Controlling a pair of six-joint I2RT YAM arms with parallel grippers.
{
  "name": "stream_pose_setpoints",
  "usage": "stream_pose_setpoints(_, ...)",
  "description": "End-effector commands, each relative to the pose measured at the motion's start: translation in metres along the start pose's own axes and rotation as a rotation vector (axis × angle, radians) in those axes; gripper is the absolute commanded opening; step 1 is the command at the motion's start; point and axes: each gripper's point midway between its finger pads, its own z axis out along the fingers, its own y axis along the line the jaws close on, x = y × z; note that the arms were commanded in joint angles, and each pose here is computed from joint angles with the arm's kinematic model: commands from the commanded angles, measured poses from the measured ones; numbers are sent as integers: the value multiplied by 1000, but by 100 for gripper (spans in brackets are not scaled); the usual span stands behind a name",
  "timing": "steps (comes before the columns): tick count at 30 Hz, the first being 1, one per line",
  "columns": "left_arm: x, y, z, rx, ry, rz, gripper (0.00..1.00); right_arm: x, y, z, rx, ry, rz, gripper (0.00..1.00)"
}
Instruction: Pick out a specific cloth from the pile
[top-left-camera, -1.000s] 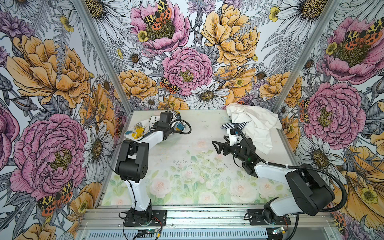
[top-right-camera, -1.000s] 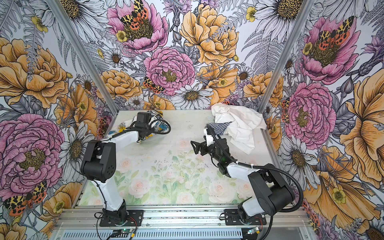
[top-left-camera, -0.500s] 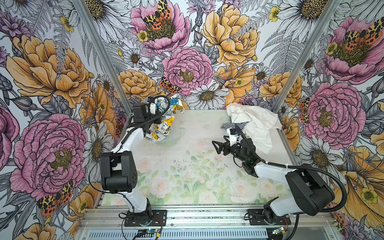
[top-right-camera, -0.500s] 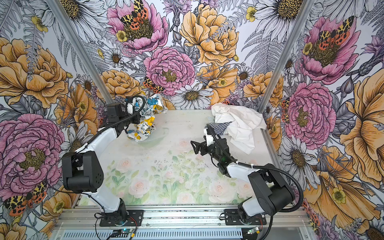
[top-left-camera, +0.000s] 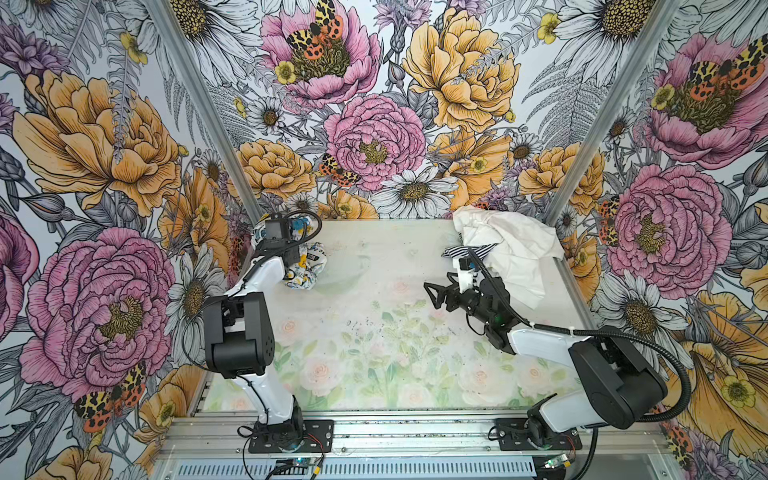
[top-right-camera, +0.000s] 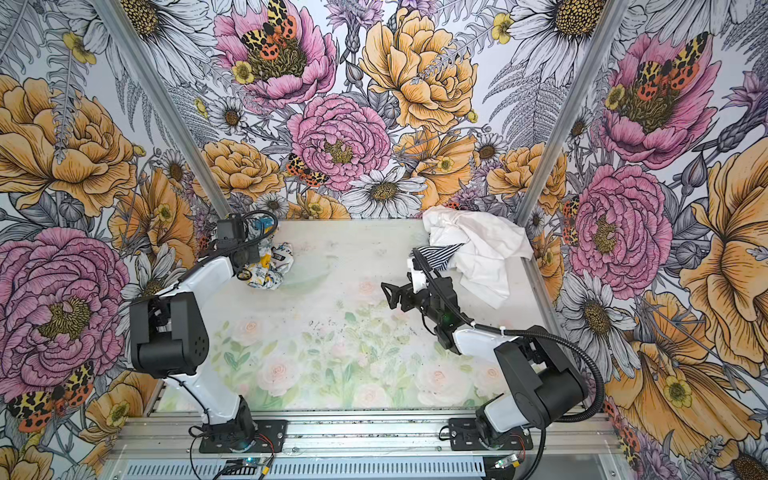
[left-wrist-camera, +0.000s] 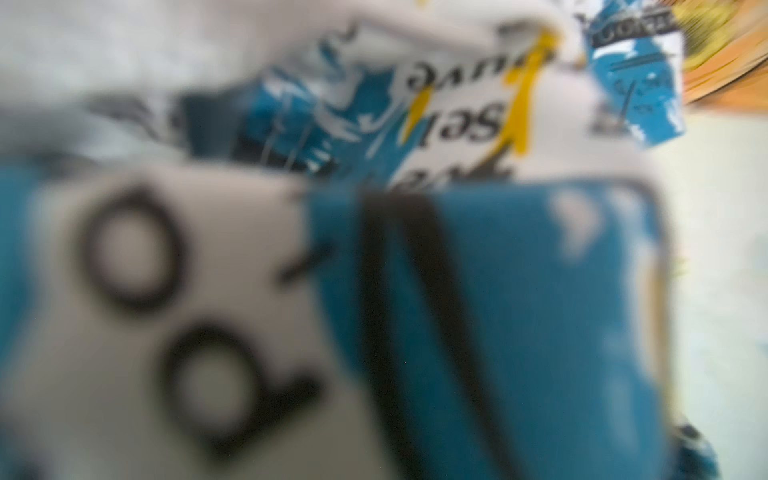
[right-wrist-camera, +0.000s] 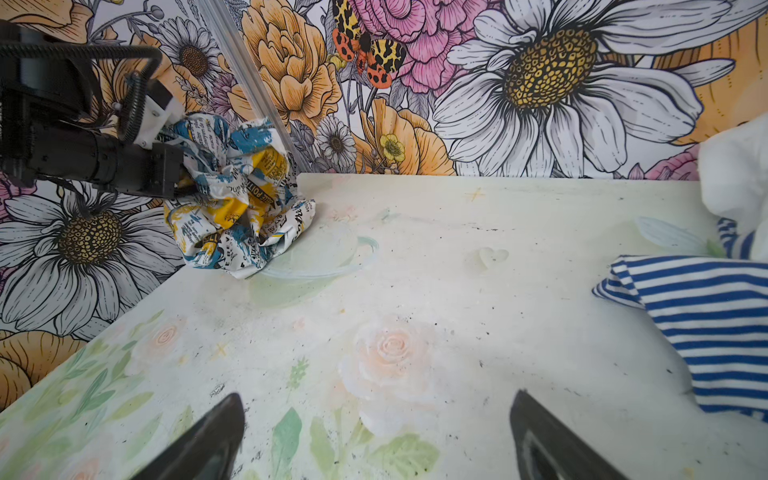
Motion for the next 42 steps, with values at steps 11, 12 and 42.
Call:
stream_pose_setpoints(11,63,-45,43,-176,210,509,0,-14,0,3,-8,-38,-1,99)
stream_pose_setpoints(12,62,-54,44,-153,208,529,0,-14,0,3,-8,-35,-1,100)
stream_pose_setpoints(42,-34,-103,-2,106,41,362,66,-14,2,4,-18,-29,6,99)
